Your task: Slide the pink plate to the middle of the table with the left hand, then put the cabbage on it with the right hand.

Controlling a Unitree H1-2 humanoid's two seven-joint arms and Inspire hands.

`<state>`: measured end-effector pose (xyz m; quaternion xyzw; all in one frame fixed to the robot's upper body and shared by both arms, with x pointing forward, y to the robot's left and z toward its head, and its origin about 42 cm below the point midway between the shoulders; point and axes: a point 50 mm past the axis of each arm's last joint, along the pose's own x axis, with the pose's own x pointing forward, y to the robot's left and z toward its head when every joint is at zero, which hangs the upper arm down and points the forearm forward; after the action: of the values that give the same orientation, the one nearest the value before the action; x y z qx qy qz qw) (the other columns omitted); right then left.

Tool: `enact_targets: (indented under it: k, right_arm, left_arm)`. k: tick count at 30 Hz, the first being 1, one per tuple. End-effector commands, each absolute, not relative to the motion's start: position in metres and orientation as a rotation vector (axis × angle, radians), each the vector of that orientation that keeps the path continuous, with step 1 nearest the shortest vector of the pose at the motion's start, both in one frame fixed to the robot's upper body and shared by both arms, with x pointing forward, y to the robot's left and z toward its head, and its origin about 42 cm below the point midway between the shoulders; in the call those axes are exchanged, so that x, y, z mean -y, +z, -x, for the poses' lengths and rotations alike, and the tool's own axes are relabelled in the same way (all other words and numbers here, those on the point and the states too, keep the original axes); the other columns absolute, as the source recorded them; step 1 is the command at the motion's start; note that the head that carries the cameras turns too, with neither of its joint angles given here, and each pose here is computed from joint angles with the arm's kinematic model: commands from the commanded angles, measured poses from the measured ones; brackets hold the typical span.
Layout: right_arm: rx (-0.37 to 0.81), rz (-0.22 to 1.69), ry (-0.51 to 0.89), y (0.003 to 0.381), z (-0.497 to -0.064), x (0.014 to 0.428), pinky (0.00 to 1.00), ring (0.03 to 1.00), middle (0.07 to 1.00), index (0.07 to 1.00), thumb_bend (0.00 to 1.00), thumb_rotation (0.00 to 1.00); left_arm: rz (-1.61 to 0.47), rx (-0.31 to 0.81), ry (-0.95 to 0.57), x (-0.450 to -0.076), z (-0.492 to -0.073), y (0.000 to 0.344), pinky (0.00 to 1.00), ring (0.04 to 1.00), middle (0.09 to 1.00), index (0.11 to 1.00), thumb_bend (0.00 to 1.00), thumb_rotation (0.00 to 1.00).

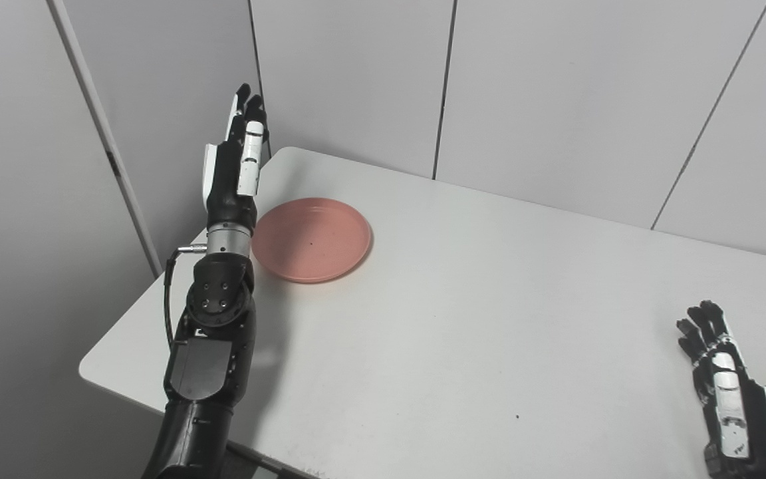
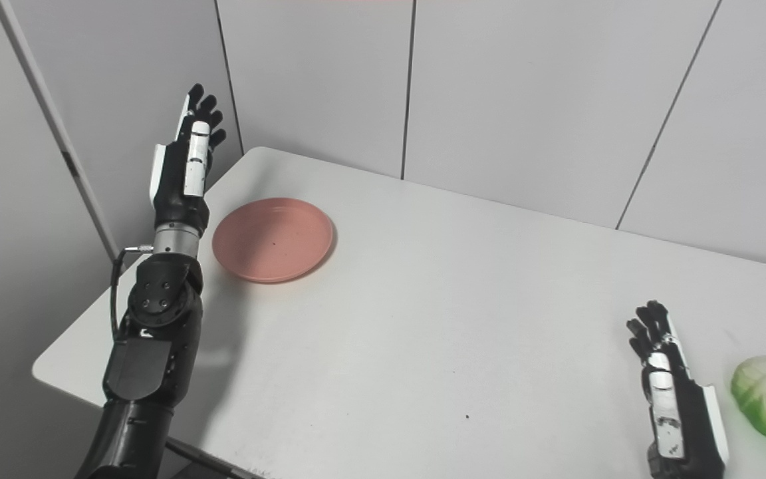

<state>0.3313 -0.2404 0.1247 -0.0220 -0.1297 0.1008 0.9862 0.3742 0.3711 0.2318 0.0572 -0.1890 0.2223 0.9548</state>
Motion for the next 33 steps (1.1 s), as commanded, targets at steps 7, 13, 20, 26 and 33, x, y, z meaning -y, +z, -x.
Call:
enact_targets:
  k: [7, 13, 20, 26, 33]
  right_arm:
    - [0.174, 0.027, 0.185, 0.095, -0.311, 0.244, 0.96, 0.947, 0.96, 0.966, 0.19, 1.0]
    - [0.184, 0.027, 0.187, 0.096, -0.31, 0.245, 0.96, 0.942, 0.96, 0.966, 0.2, 1.0]
    - [0.186, 0.023, 0.184, 0.096, -0.31, 0.245, 0.96, 0.942, 0.958, 0.964, 0.18, 1.0]
    - [0.182, 0.032, 0.182, 0.097, -0.31, 0.245, 0.96, 0.941, 0.954, 0.962, 0.2, 1.0]
    - [0.179, 0.03, 0.18, 0.098, -0.31, 0.245, 0.96, 0.94, 0.954, 0.963, 0.19, 1.0]
  left_arm:
    - [-0.078, 0.446, 0.48, -0.389, -0.383, 0.247, 0.95, 0.97, 0.98, 0.975, 0.41, 1.0]
    - [-0.039, 0.417, 0.491, -0.401, -0.388, 0.235, 0.9, 0.922, 0.947, 0.932, 0.4, 1.0]
    - [0.024, 0.368, 0.511, -0.412, -0.394, 0.223, 0.87, 0.903, 0.928, 0.908, 0.42, 1.0]
    - [0.056, 0.322, 0.529, -0.424, -0.399, 0.211, 0.86, 0.894, 0.915, 0.897, 0.42, 1.0]
    - [0.082, 0.302, 0.539, -0.432, -0.401, 0.202, 0.87, 0.898, 0.913, 0.896, 0.43, 1.0]
